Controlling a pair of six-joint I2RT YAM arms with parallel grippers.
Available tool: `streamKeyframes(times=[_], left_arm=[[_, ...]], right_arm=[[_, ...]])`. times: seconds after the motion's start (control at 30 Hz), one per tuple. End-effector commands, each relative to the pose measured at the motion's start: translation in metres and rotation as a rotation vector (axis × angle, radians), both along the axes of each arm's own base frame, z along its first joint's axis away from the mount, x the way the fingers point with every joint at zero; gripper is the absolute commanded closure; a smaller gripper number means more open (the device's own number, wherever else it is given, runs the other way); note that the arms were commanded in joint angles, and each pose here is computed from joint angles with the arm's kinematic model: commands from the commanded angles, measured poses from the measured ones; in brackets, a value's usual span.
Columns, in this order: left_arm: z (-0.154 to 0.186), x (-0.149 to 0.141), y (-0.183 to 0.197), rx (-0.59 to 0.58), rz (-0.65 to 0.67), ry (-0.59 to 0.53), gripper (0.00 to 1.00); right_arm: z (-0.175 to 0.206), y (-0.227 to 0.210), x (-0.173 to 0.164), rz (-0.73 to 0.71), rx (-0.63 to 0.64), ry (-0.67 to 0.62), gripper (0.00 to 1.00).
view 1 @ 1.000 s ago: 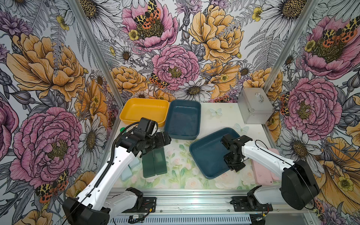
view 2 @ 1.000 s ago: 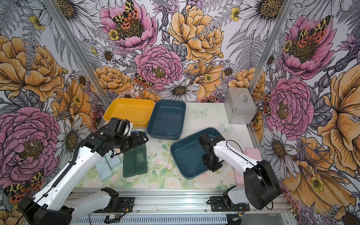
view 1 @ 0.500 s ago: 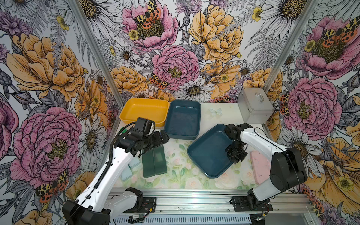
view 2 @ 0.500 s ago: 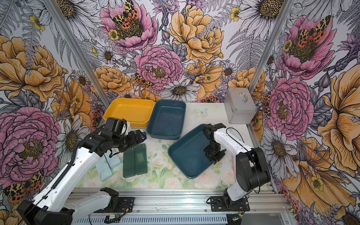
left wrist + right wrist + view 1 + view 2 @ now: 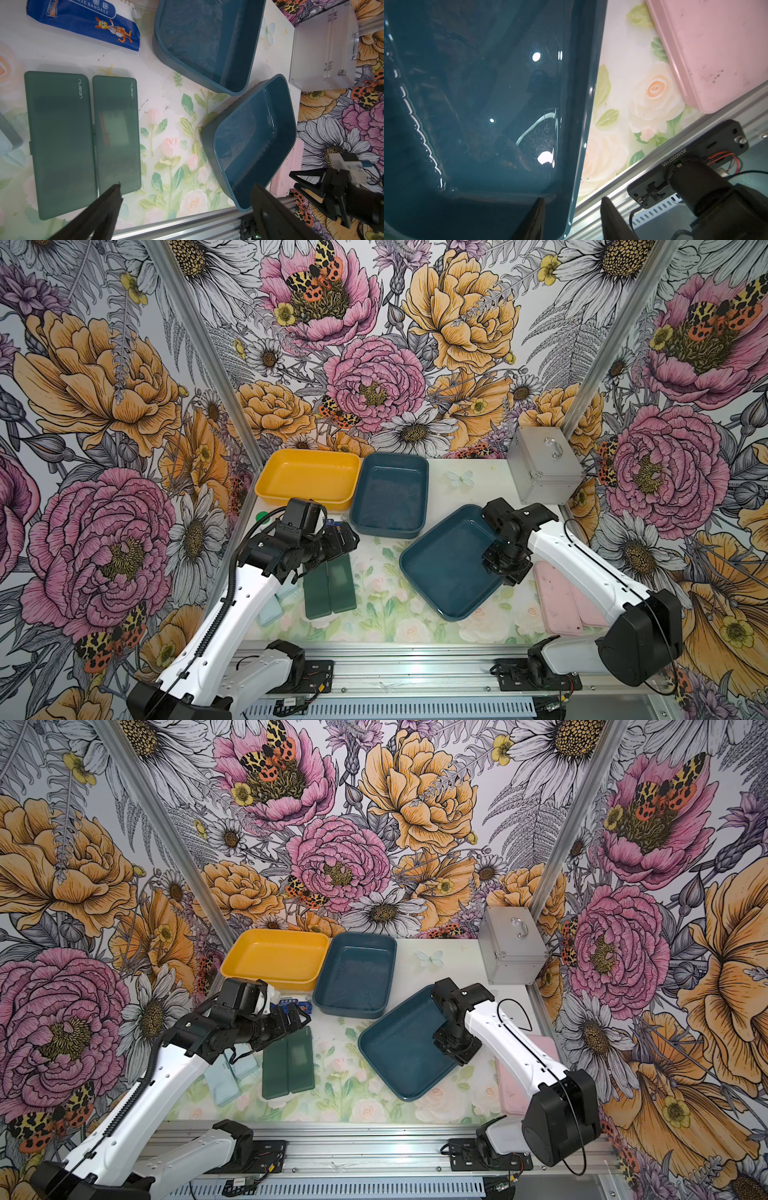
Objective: Place the pencil cases by color into the storage box
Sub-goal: Move the storage box to the center of the board.
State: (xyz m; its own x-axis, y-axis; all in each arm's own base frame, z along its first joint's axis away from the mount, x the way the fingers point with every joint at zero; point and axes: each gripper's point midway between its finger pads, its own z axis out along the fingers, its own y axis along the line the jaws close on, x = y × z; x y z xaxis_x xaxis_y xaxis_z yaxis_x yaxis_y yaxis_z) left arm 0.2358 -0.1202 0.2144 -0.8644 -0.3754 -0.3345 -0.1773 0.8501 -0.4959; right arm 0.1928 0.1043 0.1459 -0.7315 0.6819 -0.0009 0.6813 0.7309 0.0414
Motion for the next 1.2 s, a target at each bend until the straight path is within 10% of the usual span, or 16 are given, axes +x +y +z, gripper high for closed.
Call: streamKeyframes(times=[0.0, 0.6, 1.17], left_arm=[[0.001, -0.003, -0.006, -0.033, -0.011, -0.002, 0.01], [0.014, 0.007, -0.015, 0.002, -0.058, -0.027, 0.01], [0.019, 0.014, 0.013, -0.020, 0.059, -0.017, 0.01]], right_arm=[[0.005, 0.041, 0.000, -0.009, 0.068, -0.075, 0.52], [-0.003, 0.173, -0.006, 0.950, 0.069, -0.061, 0.44], [-0.043, 0.193, 0.022, 1.288, -0.049, 0.011, 0.49]])
